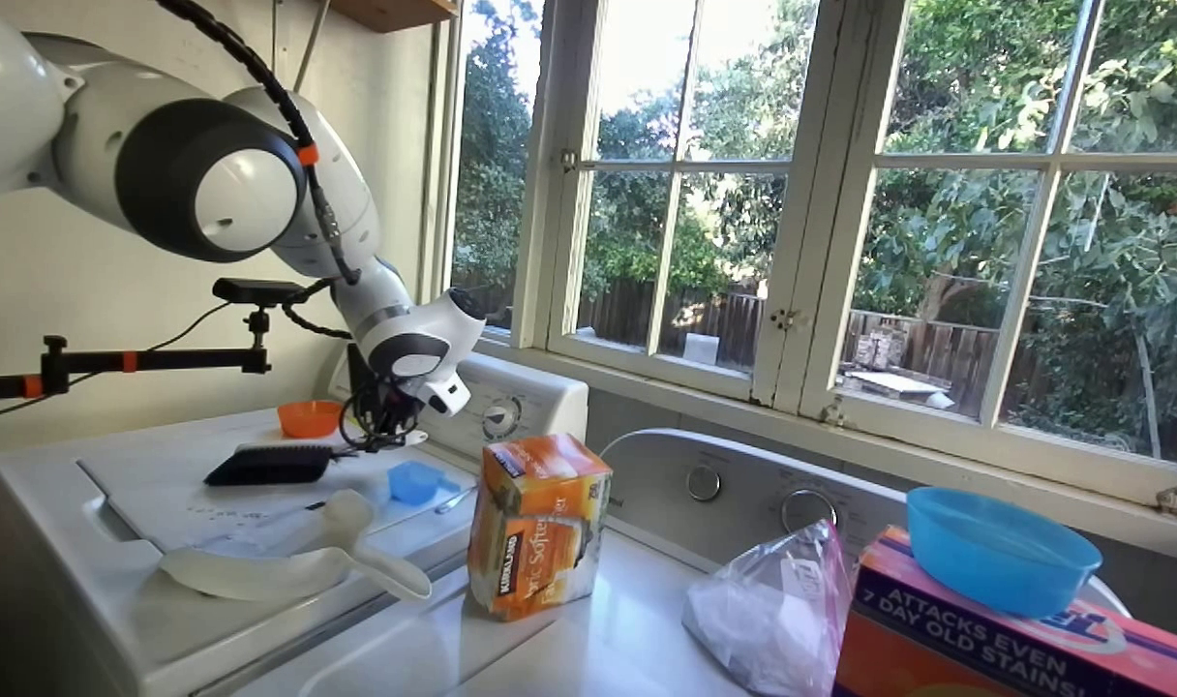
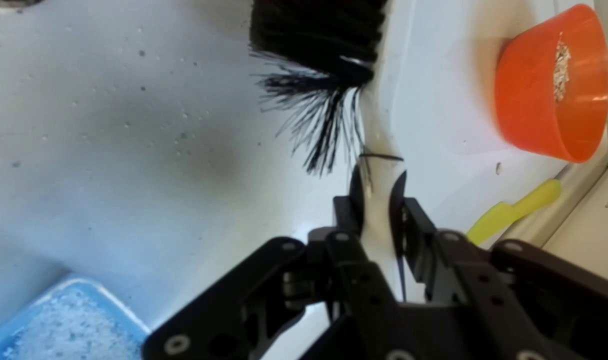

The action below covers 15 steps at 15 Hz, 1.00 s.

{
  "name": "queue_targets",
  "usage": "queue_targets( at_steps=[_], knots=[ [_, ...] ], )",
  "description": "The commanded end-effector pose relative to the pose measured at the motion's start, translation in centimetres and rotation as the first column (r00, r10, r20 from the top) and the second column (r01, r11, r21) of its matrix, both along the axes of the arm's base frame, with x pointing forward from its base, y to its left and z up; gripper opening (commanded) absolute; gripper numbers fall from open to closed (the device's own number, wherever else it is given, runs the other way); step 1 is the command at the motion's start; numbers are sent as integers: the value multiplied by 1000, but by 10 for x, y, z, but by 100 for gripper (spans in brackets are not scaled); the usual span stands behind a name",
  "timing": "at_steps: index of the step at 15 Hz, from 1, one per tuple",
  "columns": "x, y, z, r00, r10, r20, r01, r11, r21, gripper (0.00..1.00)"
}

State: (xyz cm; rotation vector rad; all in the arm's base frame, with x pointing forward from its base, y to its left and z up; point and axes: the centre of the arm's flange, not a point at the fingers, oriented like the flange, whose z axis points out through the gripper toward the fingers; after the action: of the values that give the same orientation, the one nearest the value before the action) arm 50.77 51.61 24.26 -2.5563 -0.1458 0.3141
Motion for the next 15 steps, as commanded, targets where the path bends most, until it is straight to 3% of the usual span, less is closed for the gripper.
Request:
queue_targets(
  at_steps=[1,9,12,15],
  knots=[
    [0,-3,-1,999,-30,17,30,1000,6,7],
    [-14,-14,-19,995,-66,81,62,996,60,7],
    [-30,-34,-20,997,-29,78,18,990,139,7],
    [-42,-51,-16,992,-11,129,-19,975,223,7]
  ],
)
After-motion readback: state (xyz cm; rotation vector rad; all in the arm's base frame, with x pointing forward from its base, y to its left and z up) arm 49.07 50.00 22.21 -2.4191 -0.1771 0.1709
